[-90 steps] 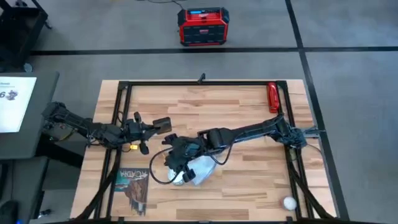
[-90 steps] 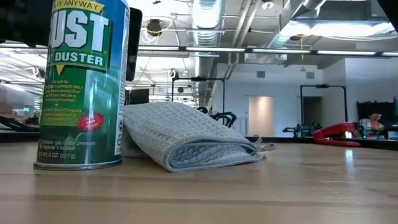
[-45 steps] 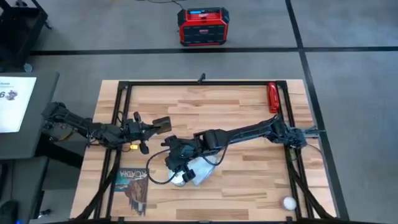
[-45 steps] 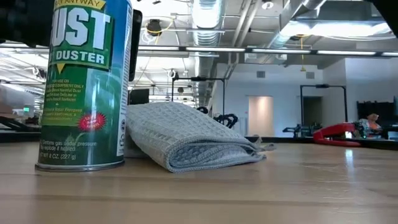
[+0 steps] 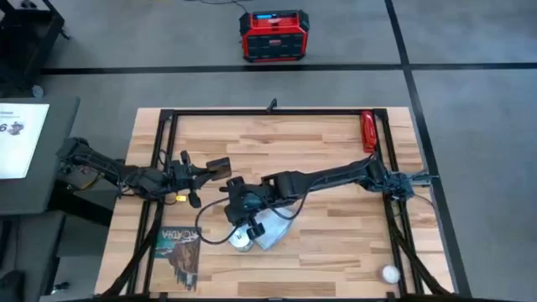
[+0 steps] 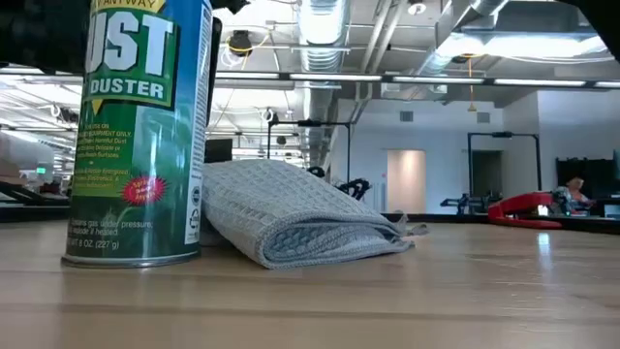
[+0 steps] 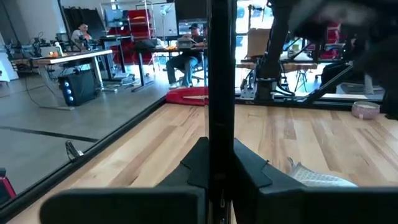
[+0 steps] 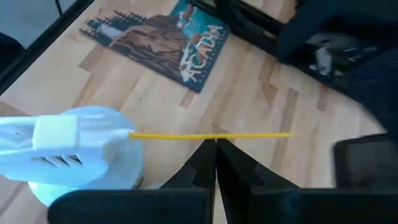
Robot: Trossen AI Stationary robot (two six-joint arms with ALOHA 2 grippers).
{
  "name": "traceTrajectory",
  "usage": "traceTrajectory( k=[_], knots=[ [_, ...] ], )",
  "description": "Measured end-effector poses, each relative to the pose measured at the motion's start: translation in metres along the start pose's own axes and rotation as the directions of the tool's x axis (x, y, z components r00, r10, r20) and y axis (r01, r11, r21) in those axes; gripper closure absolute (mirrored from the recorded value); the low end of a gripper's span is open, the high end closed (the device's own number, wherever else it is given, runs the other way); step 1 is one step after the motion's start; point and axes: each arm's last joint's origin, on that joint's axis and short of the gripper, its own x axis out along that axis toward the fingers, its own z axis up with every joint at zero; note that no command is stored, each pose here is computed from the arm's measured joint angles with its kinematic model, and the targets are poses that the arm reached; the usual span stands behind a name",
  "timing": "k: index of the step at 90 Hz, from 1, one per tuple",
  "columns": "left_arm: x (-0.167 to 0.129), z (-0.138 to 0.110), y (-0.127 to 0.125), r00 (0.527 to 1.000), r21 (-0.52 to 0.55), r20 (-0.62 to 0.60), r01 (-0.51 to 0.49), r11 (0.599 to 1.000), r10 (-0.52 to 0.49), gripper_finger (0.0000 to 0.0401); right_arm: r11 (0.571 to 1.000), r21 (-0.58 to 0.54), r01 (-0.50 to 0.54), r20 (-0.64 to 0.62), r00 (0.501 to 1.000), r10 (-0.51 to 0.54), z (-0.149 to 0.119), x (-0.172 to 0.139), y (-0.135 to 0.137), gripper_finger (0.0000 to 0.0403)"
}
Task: Apply microfiber cloth
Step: Spray the front of the cellphone using the spray bottle
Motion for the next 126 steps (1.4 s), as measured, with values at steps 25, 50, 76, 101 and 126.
traceTrajectory(
  k=[25, 50, 76, 101, 126],
  knots=[
    [-0.002, 0.000, -0.002, 1.000, 0.037, 0.001, -0.016, 0.999, 0.016, 0.0392, 0.996, 0.009, 0.091, -0.059, 0.994, -0.090, -0.002, -0.006, -0.011, 0.0403],
    [-0.017, -0.002, -0.014, 0.998, 0.052, -0.011, -0.068, 0.996, 0.069, 0.0392, 0.996, -0.009, 0.084, -0.049, 0.995, -0.084, 0.005, -0.026, -0.003, 0.0403],
    [-0.046, -0.002, -0.027, 0.993, 0.035, 0.003, -0.115, 0.993, 0.115, 0.0392, 0.999, -0.034, 0.031, -0.041, 0.999, -0.033, 0.011, -0.028, 0.020, 0.0403],
    [-0.054, -0.012, -0.030, 0.992, -0.014, -0.006, -0.128, 0.992, 0.128, 0.0392, 0.999, -0.019, -0.044, 0.006, 0.999, 0.044, 0.018, -0.037, 0.033, 0.0403],
    [-0.050, -0.019, -0.036, 0.987, -0.013, -0.016, -0.158, 0.987, 0.157, 0.0392, 0.994, -0.027, -0.105, 0.051, 0.993, 0.106, 0.023, -0.037, 0.043, 0.0403]
  ],
)
